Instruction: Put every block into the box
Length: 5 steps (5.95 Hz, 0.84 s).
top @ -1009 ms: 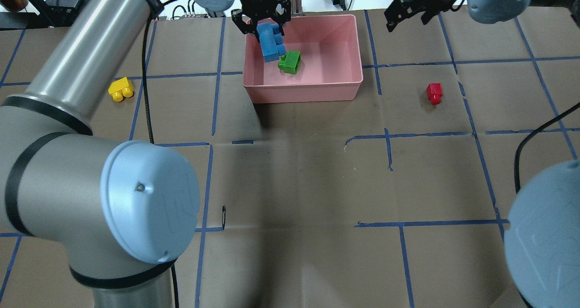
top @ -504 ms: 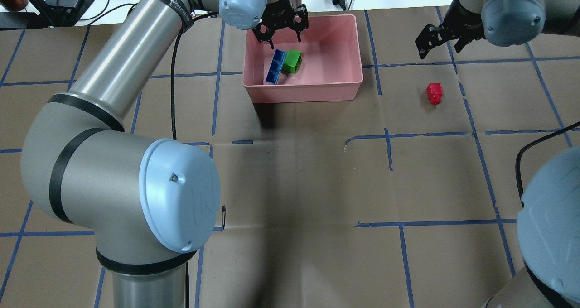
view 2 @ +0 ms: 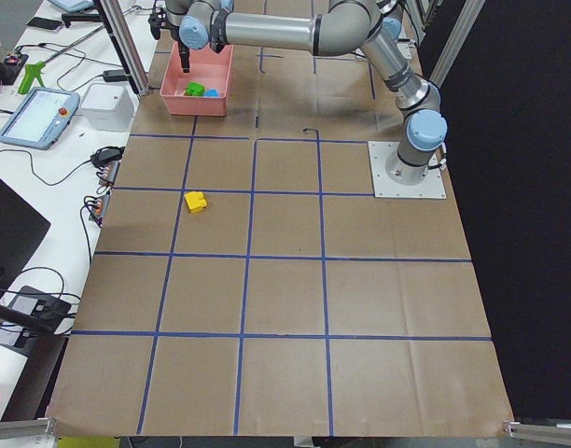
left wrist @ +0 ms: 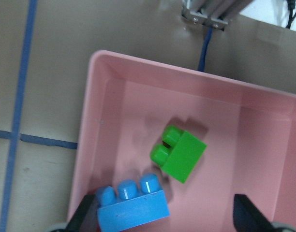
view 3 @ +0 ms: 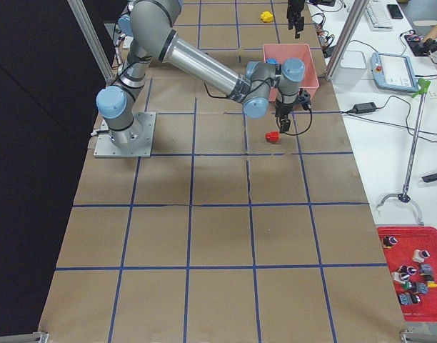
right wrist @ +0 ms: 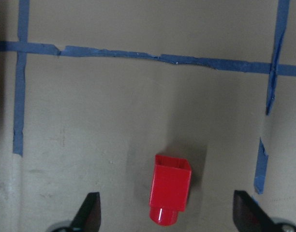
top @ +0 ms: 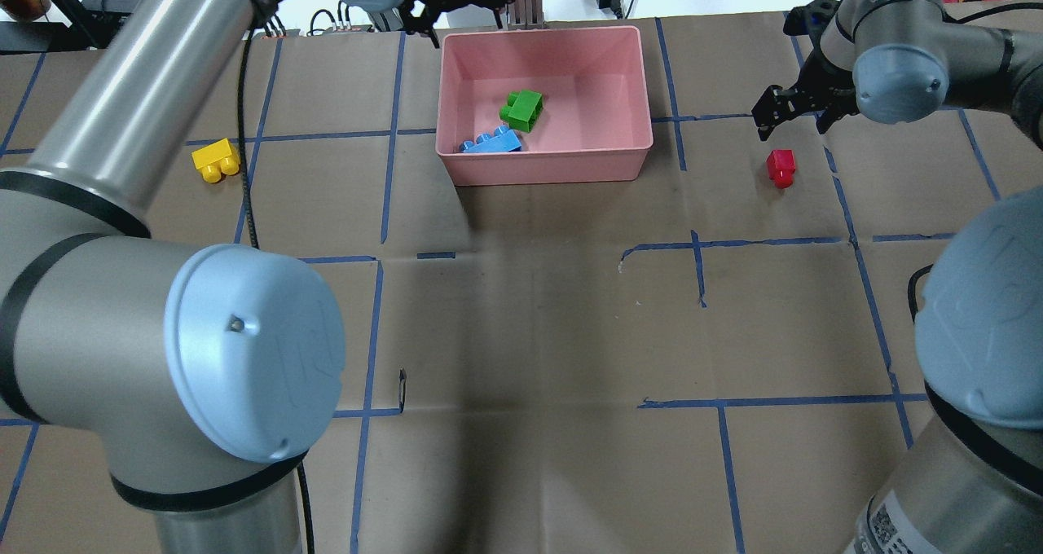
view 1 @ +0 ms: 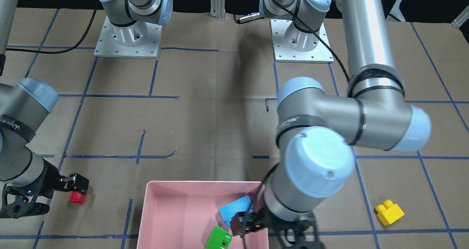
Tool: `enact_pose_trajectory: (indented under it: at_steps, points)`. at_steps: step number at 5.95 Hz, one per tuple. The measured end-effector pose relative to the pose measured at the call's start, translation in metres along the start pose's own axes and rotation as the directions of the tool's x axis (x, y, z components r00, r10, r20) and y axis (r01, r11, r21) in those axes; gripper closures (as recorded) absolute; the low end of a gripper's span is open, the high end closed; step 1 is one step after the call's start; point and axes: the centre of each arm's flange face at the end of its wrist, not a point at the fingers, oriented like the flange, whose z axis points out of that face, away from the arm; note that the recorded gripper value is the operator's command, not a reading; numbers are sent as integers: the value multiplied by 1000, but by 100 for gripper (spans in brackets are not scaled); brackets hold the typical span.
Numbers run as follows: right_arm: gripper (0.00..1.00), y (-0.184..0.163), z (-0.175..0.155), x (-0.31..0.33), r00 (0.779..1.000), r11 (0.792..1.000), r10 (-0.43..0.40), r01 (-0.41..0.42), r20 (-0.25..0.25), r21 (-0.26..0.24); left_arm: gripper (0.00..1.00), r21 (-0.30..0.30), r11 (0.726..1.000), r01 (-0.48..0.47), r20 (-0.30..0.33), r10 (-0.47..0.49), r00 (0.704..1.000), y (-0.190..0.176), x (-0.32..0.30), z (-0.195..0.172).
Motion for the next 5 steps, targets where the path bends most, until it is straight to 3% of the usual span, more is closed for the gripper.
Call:
enact_pose_trajectory:
  at_steps: [2, 4, 5]
  points:
    - [9, 14, 32, 5, 1000, 999, 30, -30, 5, -38, 1, -33, 998, -54, 31, 55, 998, -23, -119, -46]
    - [13, 25, 48, 2, 999, 998, 33, -33, 4, -46, 1, -74, 975, -209, 37, 212, 977, -35, -249, -67]
    - [34, 25, 49, 2, 999, 998, 33, -33, 2, -44, 1, -89, 945, -315, 31, 319, 947, -38, -300, -74]
